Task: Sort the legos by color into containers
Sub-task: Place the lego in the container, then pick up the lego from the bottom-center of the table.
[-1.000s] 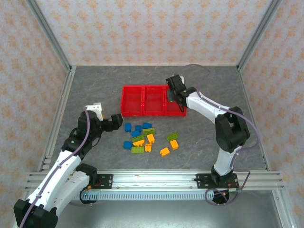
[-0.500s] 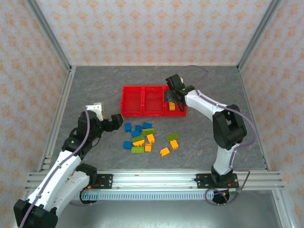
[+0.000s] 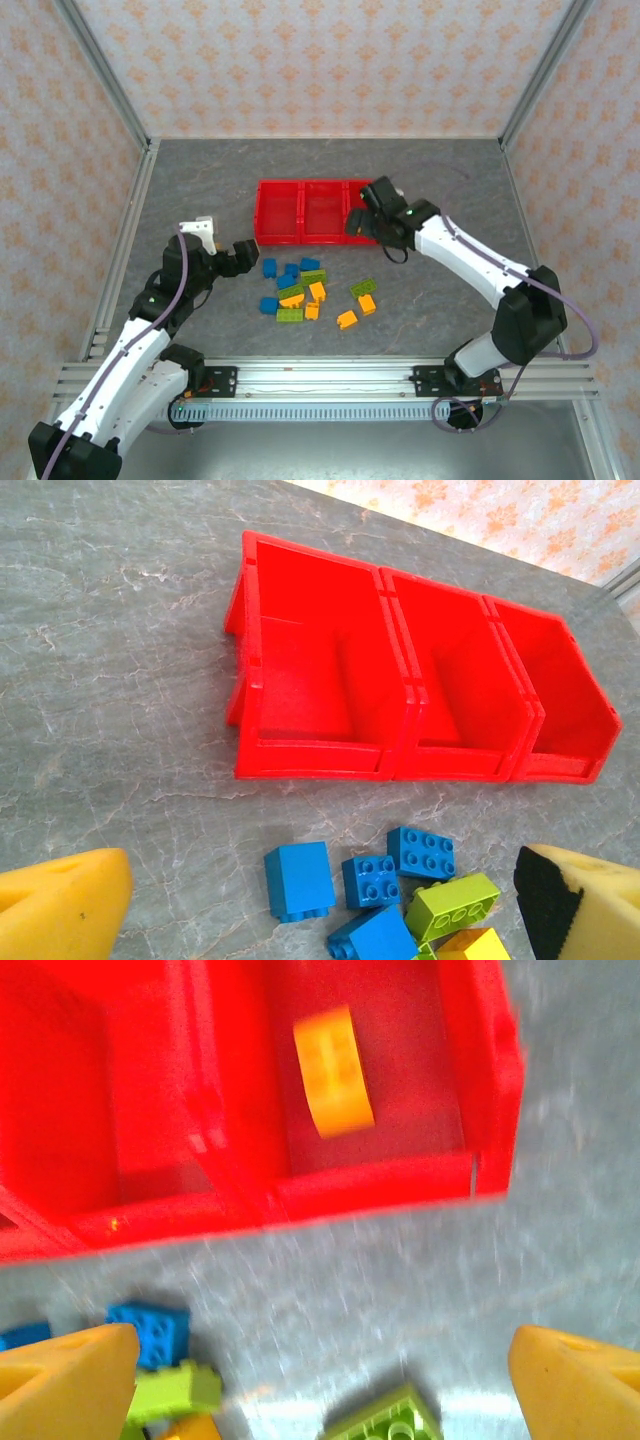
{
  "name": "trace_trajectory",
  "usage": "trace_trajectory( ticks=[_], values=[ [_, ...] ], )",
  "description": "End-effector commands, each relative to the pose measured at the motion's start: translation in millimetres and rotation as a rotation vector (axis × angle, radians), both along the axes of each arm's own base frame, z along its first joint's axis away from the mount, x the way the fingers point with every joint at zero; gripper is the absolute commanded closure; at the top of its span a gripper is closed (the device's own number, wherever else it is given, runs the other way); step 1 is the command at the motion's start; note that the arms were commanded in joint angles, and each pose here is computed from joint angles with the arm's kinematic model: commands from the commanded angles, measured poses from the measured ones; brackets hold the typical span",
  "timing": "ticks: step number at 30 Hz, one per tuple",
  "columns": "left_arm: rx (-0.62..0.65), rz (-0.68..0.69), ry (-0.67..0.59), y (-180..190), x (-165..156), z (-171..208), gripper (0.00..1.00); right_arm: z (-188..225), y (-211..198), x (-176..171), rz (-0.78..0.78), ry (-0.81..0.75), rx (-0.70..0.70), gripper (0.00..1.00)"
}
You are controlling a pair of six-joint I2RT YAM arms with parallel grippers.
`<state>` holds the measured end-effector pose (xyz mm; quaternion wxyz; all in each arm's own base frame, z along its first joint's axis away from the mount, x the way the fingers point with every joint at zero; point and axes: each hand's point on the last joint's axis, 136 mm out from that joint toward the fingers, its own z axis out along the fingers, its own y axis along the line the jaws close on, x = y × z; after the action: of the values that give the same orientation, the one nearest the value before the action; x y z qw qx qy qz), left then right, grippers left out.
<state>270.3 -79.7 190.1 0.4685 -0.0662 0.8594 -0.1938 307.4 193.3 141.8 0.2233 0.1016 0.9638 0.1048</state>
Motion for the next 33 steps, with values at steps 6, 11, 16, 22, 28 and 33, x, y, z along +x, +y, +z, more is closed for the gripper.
trace_trajectory(
  ticks=[6,11,16,22,28,33],
  values=[
    [-0.023,-0.018,-0.031,-4,0,9,0.01,-60,10,-56,-0.129,0.185,0.066,0.11],
    [-0.03,-0.024,-0.037,-5,-1,11,0.01,-79,11,-57,-0.166,0.204,0.066,0.12],
    [-0.031,-0.023,-0.044,-5,-2,12,0.01,-102,14,-64,-0.185,0.25,0.07,0.17],
    [-0.028,-0.014,-0.046,-3,-1,13,0.01,-112,8,-65,-0.217,0.254,0.032,0.19],
    [-0.03,-0.017,-0.05,-4,-2,14,0.01,-121,4,-61,-0.234,0.241,0.006,0.26],
    [-0.027,-0.015,-0.047,-3,-1,13,0.01,-129,2,-55,-0.233,0.231,-0.041,0.4]
  ],
)
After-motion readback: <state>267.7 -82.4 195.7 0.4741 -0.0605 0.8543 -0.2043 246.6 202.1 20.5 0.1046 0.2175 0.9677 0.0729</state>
